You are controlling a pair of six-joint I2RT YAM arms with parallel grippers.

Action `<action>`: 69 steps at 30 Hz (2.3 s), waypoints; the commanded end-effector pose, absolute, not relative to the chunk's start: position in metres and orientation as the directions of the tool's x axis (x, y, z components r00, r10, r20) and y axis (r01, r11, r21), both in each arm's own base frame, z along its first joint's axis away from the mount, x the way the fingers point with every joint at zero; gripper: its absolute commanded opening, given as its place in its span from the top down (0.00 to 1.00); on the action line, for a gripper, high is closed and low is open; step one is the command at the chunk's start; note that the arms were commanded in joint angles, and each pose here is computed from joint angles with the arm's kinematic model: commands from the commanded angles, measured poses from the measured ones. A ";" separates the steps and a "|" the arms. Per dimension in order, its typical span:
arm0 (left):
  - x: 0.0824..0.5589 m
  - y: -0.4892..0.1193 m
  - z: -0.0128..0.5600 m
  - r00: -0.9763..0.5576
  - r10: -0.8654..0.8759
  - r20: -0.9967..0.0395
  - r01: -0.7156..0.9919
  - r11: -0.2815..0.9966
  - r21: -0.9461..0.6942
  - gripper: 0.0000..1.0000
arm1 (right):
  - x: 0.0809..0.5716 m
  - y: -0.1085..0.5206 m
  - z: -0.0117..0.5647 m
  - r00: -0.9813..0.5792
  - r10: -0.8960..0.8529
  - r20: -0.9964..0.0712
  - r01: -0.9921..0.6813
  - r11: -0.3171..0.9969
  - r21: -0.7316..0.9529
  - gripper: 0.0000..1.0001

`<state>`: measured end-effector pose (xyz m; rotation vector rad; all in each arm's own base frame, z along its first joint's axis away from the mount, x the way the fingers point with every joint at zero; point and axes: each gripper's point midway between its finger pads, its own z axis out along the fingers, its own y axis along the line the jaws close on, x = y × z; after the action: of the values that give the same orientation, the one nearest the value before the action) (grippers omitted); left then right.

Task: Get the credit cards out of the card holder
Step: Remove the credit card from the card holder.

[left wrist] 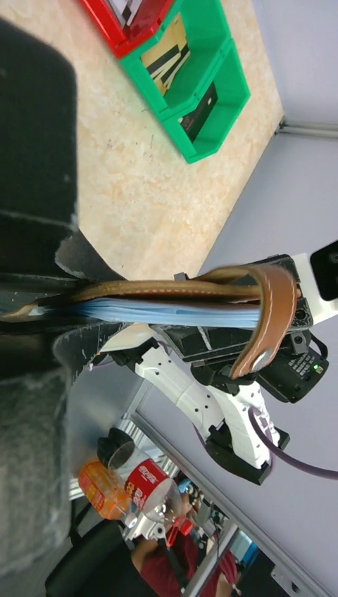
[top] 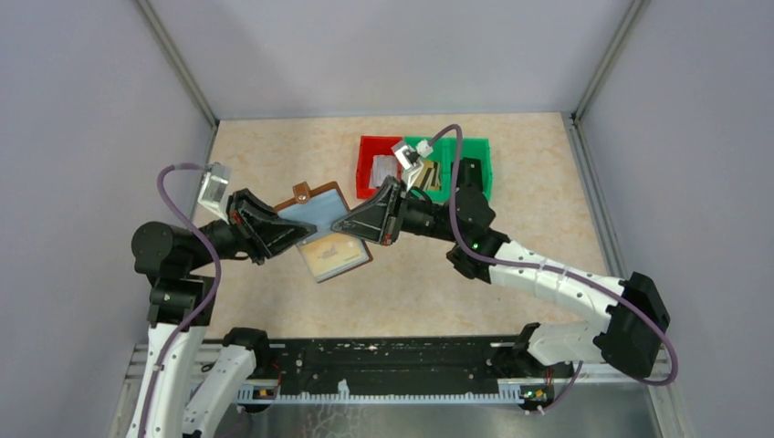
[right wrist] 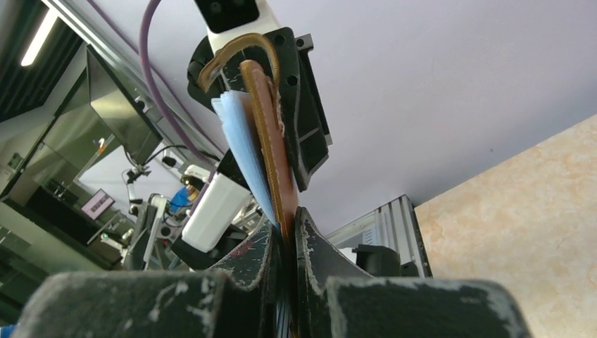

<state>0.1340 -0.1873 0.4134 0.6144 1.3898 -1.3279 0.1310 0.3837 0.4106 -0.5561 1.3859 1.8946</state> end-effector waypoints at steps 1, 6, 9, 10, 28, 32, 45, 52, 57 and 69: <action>0.137 -0.188 0.421 -0.368 -0.346 -0.863 0.862 0.222 -0.457 0.86 | 0.123 0.373 0.433 -0.601 0.364 -0.712 -0.798 -0.222 0.560 1.00; 0.135 -0.189 0.427 -0.416 -0.356 -0.837 0.847 0.184 -0.499 0.99 | 0.119 0.365 0.432 -0.580 0.388 -0.717 -0.813 -0.222 0.538 0.82; 0.133 -0.190 0.431 -0.435 -0.361 -0.825 0.842 0.161 -0.515 1.00 | 0.112 0.356 0.431 -0.560 0.402 -0.724 -0.827 -0.232 0.512 0.66; 0.132 -0.190 0.433 -0.436 -0.361 -0.824 0.844 0.154 -0.514 1.00 | 0.109 0.353 0.427 -0.554 0.402 -0.729 -0.832 -0.237 0.502 0.63; 0.121 -0.193 0.446 -0.499 -0.332 -0.800 0.832 0.075 -0.550 1.00 | 0.094 0.327 0.400 -0.531 0.411 -0.741 -0.847 -0.215 0.487 0.79; 0.120 -0.193 0.446 -0.504 -0.329 -0.799 0.830 0.073 -0.553 1.00 | 0.094 0.332 0.399 -0.532 0.396 -0.749 -0.847 -0.221 0.484 0.79; 0.127 -0.195 0.438 -0.556 -0.308 -0.772 0.797 0.064 -0.600 1.00 | 0.111 0.343 0.408 -0.467 0.429 -0.773 -0.880 -0.137 0.455 0.80; 0.127 -0.196 0.434 -0.566 -0.294 -0.770 0.793 0.062 -0.606 1.00 | 0.117 0.347 0.415 -0.461 0.449 -0.765 -0.882 -0.136 0.452 0.81; 0.130 -0.196 0.427 -0.560 -0.282 -0.779 0.797 0.075 -0.599 0.97 | 0.117 0.348 0.420 -0.463 0.453 -0.761 -0.881 -0.145 0.450 1.00; 0.122 -0.194 0.391 -0.416 -0.148 -0.897 0.892 0.125 -0.435 0.19 | 0.121 0.346 0.420 -0.482 0.470 -0.740 -0.866 -0.126 0.484 1.00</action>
<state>0.1378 -0.1952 0.4024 0.6151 1.5405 -1.5102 0.1257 0.3556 0.3735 -0.5514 1.3109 1.7456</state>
